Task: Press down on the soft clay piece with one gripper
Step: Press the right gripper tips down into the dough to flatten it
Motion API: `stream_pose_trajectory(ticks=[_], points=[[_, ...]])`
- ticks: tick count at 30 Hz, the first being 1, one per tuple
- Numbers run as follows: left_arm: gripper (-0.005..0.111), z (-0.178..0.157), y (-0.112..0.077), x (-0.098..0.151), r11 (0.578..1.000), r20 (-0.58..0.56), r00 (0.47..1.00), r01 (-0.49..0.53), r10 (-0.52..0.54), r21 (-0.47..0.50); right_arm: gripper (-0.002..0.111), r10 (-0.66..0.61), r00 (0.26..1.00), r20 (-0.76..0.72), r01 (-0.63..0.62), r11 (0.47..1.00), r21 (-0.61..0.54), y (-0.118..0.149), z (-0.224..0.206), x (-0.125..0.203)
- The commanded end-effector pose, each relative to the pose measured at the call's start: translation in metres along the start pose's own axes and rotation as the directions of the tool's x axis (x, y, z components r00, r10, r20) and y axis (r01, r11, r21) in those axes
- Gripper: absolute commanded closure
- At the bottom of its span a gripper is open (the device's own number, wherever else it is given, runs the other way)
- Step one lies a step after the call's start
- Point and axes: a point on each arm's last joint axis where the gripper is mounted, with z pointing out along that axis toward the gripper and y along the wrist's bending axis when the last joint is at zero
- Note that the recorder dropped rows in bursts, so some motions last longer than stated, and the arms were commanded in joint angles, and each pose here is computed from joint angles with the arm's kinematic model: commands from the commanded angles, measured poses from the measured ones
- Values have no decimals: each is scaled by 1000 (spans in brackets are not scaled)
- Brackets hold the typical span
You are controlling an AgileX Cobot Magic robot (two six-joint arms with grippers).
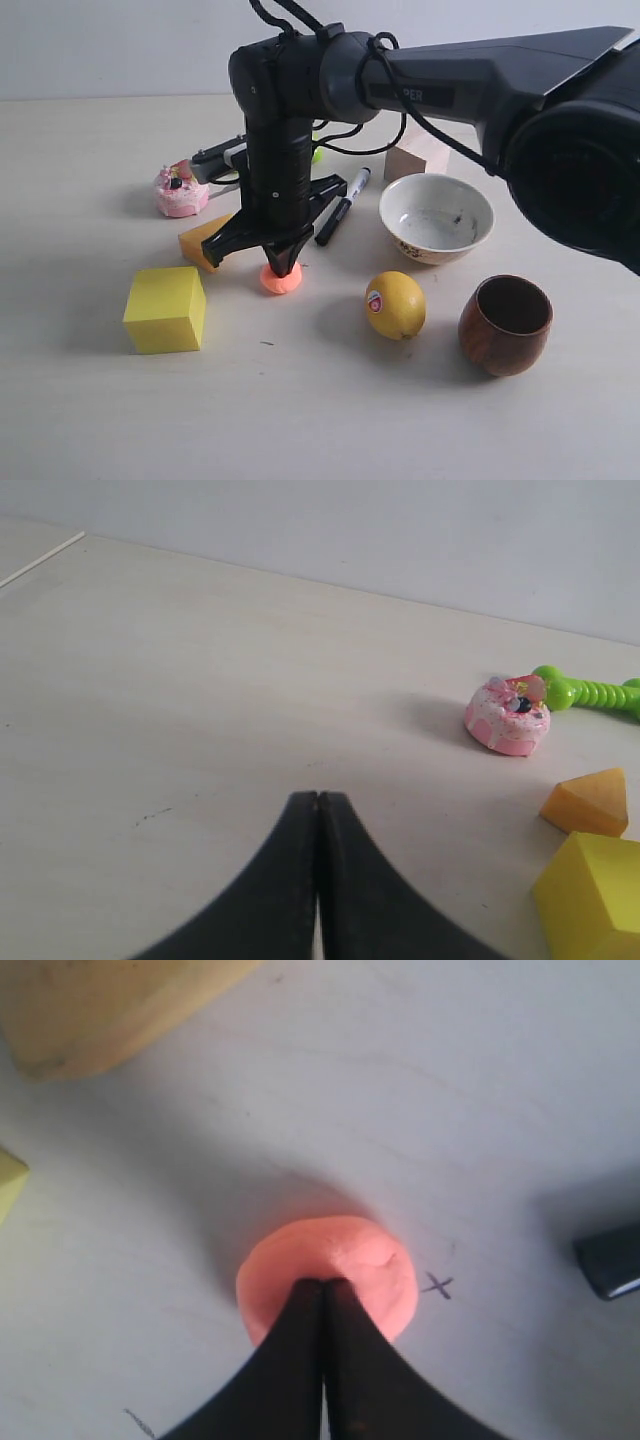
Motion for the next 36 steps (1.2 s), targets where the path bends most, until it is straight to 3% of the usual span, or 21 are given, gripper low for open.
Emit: stream_pose_trajectory(ticks=[1, 36], points=[[107, 0, 0, 1, 1000, 4, 1000, 1, -1, 8, 108, 7, 997, -77, -6, 1000, 7, -2, 31, 4], [107, 0, 0, 1, 1000, 4, 1000, 1, -1, 8, 108, 39, 998, -42, -40, 999, -10, -1, 36, 1]])
